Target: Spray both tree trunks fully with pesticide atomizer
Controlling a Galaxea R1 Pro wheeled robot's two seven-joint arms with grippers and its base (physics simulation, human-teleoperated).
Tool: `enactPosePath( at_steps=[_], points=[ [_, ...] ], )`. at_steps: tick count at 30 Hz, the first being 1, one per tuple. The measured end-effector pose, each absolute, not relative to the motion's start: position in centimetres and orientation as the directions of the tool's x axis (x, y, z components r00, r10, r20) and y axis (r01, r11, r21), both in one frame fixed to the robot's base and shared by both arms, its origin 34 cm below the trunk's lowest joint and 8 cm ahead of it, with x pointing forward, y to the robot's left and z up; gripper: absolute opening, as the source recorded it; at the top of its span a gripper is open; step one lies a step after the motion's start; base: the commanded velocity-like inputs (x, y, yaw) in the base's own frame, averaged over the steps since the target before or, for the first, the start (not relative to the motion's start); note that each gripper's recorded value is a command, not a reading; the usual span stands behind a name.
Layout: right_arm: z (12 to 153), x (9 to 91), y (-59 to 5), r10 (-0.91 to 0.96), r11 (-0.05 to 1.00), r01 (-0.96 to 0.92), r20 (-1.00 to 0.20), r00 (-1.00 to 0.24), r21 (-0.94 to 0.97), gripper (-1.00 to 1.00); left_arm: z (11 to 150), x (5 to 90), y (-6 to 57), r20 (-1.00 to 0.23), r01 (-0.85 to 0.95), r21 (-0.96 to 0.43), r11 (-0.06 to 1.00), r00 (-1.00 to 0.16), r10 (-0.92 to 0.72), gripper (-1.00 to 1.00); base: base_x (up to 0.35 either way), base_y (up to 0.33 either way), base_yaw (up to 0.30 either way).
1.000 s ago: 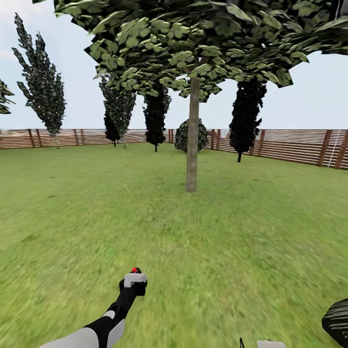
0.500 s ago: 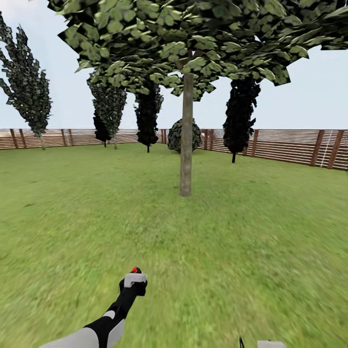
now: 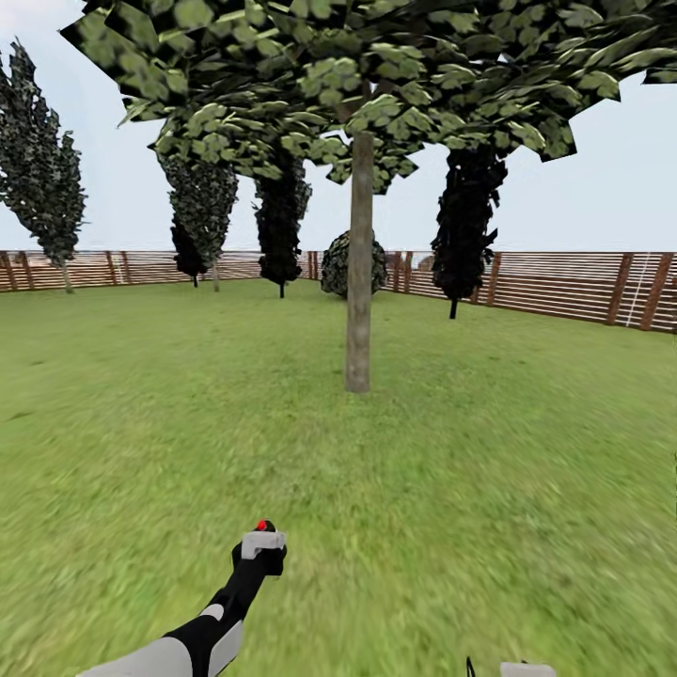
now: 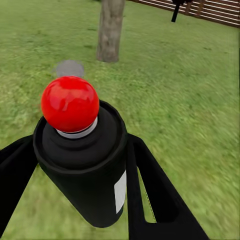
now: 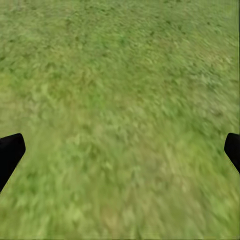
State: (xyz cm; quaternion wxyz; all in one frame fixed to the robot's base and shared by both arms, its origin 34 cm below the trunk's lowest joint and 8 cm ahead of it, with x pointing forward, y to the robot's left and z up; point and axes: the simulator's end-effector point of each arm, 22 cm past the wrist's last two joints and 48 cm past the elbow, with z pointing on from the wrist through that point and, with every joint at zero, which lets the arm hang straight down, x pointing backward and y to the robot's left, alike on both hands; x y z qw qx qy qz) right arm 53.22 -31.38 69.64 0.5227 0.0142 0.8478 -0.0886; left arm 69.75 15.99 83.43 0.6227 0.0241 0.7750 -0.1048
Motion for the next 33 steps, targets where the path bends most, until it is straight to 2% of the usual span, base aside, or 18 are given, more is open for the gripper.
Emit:
enactPosePath(
  at_steps=[33],
  points=[
    [69.6,53.19,-31.37,-0.068,0.984,0.116,-0.888,-0.454,-0.135,1.0,83.43,69.75,16.02,-0.97,0.168,-0.132,0.977,-0.223,-0.093,-1.0,0.7,0.0,-0.011]
  ],
)
